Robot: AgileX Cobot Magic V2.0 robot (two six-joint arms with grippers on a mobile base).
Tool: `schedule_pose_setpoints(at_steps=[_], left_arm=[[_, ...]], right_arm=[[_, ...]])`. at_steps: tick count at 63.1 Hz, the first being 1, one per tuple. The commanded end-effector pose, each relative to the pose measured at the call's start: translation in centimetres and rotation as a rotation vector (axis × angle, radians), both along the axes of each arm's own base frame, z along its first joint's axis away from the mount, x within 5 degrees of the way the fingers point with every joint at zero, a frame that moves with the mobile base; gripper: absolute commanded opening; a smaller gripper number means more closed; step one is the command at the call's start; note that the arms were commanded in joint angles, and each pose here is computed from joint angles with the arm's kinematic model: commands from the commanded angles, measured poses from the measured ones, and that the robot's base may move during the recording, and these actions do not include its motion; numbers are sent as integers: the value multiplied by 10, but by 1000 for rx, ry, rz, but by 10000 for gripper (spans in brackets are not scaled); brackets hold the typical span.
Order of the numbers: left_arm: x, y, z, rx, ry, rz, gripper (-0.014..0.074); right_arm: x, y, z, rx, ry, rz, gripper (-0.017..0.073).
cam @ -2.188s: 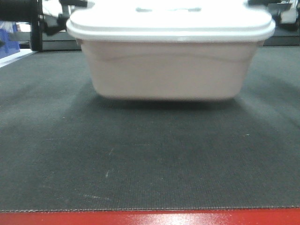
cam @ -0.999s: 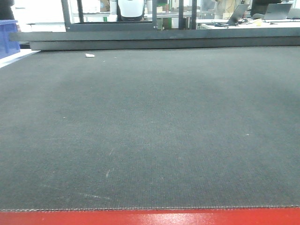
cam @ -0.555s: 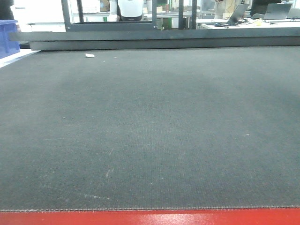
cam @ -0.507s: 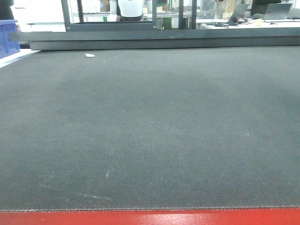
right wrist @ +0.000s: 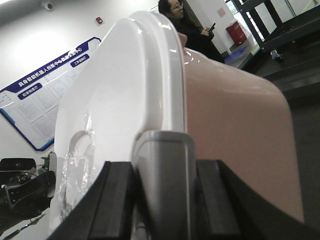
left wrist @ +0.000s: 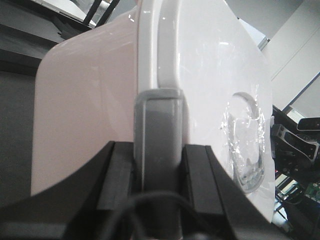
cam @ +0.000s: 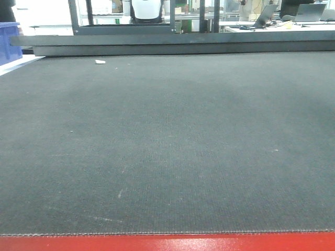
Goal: Grab white bin and place on right shelf
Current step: 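Hold the pink bin with both grippers while driving away from the table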
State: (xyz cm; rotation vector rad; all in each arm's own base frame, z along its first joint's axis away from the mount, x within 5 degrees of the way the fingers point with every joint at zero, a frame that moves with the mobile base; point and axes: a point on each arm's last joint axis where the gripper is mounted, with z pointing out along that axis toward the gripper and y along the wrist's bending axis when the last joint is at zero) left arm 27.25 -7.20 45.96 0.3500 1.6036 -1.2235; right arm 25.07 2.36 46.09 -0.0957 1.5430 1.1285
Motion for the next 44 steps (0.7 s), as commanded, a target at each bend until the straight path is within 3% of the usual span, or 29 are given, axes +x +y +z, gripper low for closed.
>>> schedule_pose_setpoints(at_steps=[1, 44], left_arm=[[-47, -23, 23, -12, -126, -361, -126], [-47, -23, 23, -13, -126, -354, -126]], right_arm=[[-43, 31, 24, -5, -135, 357, 57], [-43, 30, 24, -4, -134, 350, 57]])
